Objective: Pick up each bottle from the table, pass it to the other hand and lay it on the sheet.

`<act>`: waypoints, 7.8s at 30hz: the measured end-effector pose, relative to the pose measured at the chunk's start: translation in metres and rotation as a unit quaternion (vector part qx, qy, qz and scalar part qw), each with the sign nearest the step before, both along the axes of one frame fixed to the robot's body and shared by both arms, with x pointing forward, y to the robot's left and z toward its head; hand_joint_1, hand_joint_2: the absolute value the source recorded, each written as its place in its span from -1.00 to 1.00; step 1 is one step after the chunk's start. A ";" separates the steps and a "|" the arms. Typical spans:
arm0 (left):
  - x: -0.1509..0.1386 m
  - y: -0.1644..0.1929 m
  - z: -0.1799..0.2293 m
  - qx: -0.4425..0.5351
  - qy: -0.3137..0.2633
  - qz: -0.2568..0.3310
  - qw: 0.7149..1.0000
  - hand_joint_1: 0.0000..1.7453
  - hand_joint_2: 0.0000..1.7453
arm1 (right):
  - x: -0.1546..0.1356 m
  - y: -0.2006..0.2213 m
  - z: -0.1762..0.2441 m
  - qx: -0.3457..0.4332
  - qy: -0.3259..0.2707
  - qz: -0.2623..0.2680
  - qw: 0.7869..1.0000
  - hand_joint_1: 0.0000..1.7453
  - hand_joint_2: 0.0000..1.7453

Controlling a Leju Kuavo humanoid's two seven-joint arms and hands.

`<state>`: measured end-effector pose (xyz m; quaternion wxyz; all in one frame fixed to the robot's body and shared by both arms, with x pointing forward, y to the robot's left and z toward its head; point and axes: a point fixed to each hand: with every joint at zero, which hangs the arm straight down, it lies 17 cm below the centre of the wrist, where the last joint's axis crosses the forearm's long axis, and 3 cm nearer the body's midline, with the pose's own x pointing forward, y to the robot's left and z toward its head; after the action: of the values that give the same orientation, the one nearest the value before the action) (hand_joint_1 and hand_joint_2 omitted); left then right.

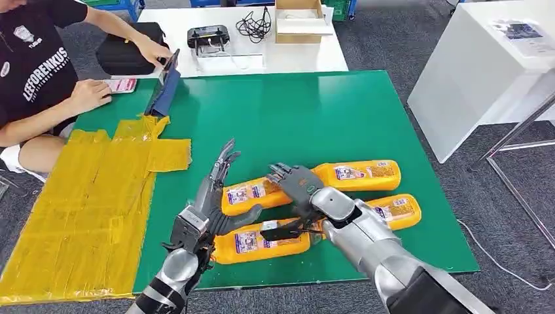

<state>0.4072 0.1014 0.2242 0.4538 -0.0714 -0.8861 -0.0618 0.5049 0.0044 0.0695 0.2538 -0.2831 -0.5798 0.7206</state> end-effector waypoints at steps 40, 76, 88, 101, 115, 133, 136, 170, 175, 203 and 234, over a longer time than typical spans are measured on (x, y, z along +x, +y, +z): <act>-0.007 0.017 -0.004 -0.012 0.005 0.013 1.000 -1.00 1.00 | 0.003 -0.018 0.002 0.169 0.118 -0.056 0.977 -1.00 1.00; -0.015 -0.003 -0.011 -0.003 0.011 -0.022 1.000 -1.00 1.00 | -0.015 -0.024 -0.040 -0.001 0.051 -0.019 0.999 0.44 1.00; -0.014 -0.004 -0.013 -0.001 0.013 -0.024 1.000 -1.00 1.00 | -0.023 -0.013 -0.038 0.024 0.072 0.003 0.997 0.80 1.00; -0.012 -0.004 -0.012 -0.002 0.013 -0.023 1.000 -1.00 1.00 | -0.024 0.005 -0.030 -0.002 0.046 0.013 0.999 -1.00 1.00; -0.009 0.007 -0.021 0.008 0.024 -0.005 1.000 -1.00 1.00 | -0.037 0.068 0.023 0.030 0.008 0.061 0.998 -1.00 1.00; -0.016 0.014 -0.001 -0.015 -0.005 -0.003 1.000 -1.00 1.00 | -0.032 0.039 0.021 0.183 0.103 0.034 0.977 -1.00 1.00; -0.018 0.010 0.000 -0.016 -0.008 -0.009 1.000 -1.00 1.00 | -0.030 0.023 0.003 0.183 0.120 0.010 0.976 -1.00 1.00; -0.026 -0.009 0.008 -0.022 -0.018 -0.037 0.999 -1.00 1.00 | -0.033 -0.027 -0.074 -0.026 0.133 -0.046 0.990 0.52 1.00; -0.026 -0.009 0.008 -0.022 -0.017 -0.038 0.999 -1.00 1.00 | -0.030 -0.029 -0.072 -0.023 0.124 -0.055 0.990 0.90 1.00; -0.039 0.020 0.006 -0.008 -0.011 0.027 1.000 -1.00 1.00 | -0.045 -0.118 0.178 0.609 -0.143 -0.148 0.766 1.00 1.00; -0.034 -0.014 0.079 -0.097 -0.034 -0.126 0.987 1.00 1.00 | -0.133 0.032 0.146 0.559 0.035 0.051 0.827 1.00 1.00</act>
<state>0.3736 0.0871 0.3033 0.4025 -0.2240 -0.8869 -0.0347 0.3721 0.0363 0.2159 0.3521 -0.0370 -0.8878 0.2942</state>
